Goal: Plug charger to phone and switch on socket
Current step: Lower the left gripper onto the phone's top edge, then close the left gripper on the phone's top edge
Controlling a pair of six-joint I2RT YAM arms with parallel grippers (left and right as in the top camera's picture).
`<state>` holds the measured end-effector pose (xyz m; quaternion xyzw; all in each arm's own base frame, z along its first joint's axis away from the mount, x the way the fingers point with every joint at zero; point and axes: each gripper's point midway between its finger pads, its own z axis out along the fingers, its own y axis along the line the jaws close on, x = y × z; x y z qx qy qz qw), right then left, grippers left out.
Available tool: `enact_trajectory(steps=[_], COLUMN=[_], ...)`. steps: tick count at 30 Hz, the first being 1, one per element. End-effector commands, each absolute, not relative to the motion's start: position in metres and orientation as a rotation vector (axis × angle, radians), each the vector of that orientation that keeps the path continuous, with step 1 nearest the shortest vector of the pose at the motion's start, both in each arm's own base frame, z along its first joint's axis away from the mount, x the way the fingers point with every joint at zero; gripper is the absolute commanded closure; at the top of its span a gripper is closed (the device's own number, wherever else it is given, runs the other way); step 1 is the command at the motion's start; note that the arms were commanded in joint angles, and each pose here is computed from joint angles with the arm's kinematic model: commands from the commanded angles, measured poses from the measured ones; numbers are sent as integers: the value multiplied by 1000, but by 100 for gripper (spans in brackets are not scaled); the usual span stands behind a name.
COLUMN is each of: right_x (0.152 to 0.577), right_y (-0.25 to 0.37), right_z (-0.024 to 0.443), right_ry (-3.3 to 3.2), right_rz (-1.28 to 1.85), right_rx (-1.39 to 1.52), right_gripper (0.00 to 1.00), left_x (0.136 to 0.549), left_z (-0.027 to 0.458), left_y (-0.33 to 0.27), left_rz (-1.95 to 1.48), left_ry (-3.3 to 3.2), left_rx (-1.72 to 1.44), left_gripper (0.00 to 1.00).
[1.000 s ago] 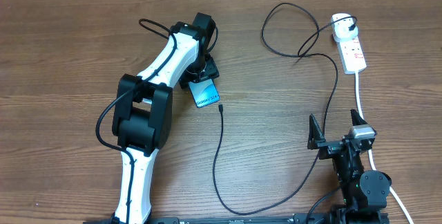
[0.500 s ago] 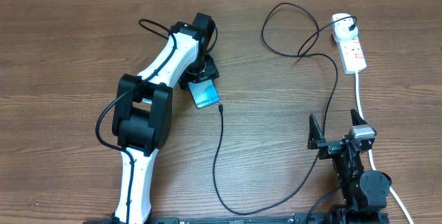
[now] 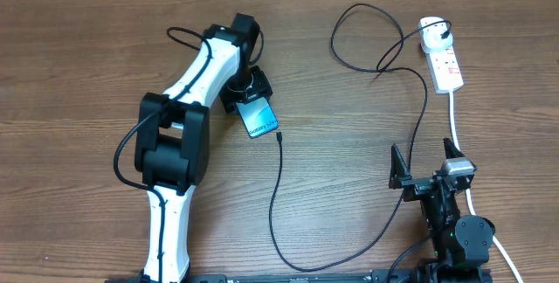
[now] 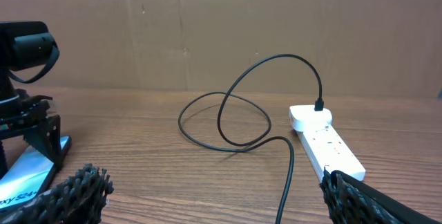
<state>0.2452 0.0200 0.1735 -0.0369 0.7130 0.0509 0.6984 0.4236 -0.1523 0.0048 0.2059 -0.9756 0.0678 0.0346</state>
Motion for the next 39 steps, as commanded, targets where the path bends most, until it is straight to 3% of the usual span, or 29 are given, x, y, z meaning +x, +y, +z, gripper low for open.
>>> enact_trajectory(steps=[1, 9, 26, 36, 39], right_x=[246, 246, 246, 246, 246], right_y=[18, 18, 18, 18, 18], right_z=[171, 171, 171, 171, 171], right_ry=[1590, 1590, 1590, 1590, 1590], right_rz=[110, 110, 110, 110, 110], right_rx=[-69, -69, -69, -69, -69], right_gripper=[0, 0, 0, 0, 0], left_x=[406, 405, 407, 411, 406], left_z=[-9, -5, -16, -17, -20], left_y=[-160, -158, -138, -146, -145], left_rz=[330, 409, -68, -116, -129], left_ry=[-2847, -2795, -2995, -3047, -3023], left_rx=[654, 679, 655, 633, 699], left_gripper=[33, 34, 32, 22, 7])
